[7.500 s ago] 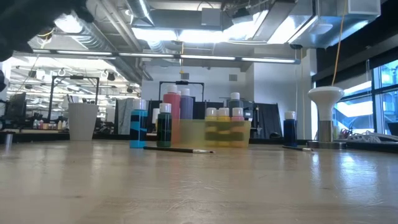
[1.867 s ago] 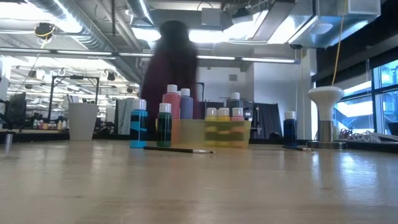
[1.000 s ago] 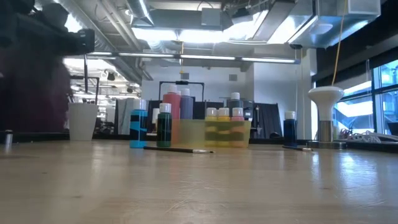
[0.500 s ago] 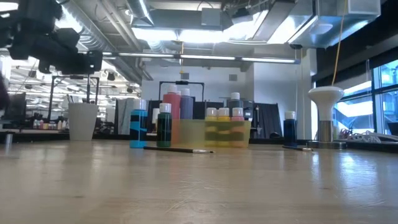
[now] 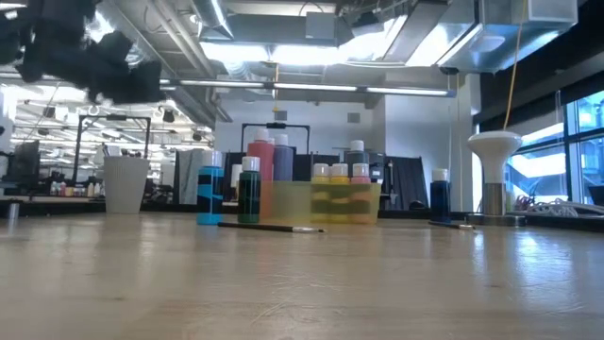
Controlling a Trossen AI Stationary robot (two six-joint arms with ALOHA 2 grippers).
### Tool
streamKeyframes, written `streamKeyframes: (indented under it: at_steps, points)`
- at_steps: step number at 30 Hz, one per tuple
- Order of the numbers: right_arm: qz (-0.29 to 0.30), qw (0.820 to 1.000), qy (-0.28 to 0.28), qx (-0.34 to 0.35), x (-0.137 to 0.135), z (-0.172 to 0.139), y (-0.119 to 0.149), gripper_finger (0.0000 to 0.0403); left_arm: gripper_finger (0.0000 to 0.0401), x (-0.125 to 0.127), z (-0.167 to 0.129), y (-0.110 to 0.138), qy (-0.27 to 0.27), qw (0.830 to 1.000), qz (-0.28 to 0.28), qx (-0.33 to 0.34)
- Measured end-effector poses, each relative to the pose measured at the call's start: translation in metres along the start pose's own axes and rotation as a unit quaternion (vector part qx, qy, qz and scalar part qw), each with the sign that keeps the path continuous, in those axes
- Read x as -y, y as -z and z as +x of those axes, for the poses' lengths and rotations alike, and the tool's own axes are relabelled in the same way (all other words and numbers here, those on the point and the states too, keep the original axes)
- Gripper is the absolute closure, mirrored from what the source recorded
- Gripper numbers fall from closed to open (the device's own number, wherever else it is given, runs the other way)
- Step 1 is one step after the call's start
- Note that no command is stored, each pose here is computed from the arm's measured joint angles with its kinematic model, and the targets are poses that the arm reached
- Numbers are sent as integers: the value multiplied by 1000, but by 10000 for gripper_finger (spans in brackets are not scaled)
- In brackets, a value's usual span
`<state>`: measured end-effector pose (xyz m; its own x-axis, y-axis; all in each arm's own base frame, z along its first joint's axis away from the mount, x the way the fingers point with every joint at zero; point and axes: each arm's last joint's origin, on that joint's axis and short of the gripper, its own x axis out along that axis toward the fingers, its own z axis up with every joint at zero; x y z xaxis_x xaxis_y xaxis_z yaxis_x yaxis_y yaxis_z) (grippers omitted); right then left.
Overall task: Pick & Place Paint Supplies
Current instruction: Put the small blue paint bottle into the yellow bin
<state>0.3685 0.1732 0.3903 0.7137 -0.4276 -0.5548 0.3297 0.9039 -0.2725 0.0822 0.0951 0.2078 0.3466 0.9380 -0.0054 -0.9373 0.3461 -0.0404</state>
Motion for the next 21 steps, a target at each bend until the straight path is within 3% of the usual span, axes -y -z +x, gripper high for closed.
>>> streamKeyframes:
  at_steps: [2,5,8,11,15,18,21]
  points:
    - [6,1000,-5,-1,0,0,0,128,249,8,-4,-11,95,995,17,3]
    - [9,1000,-10,-4,0,1,0,128,241,20,-10,-28,227,974,25,-4]
    - [34,998,-40,-27,6,9,-2,128,240,27,-18,-44,302,952,23,-34]
    - [90,993,-52,-54,23,26,-7,128,240,31,-25,-54,335,939,29,-68]
    - [144,981,-58,-113,57,54,-9,128,240,31,-32,-66,349,934,-8,-83]
    - [159,969,0,-189,90,69,1,128,240,30,-36,-70,361,929,-18,-75]
    - [189,938,77,-281,123,75,18,128,240,29,-39,-69,366,927,-16,-82]
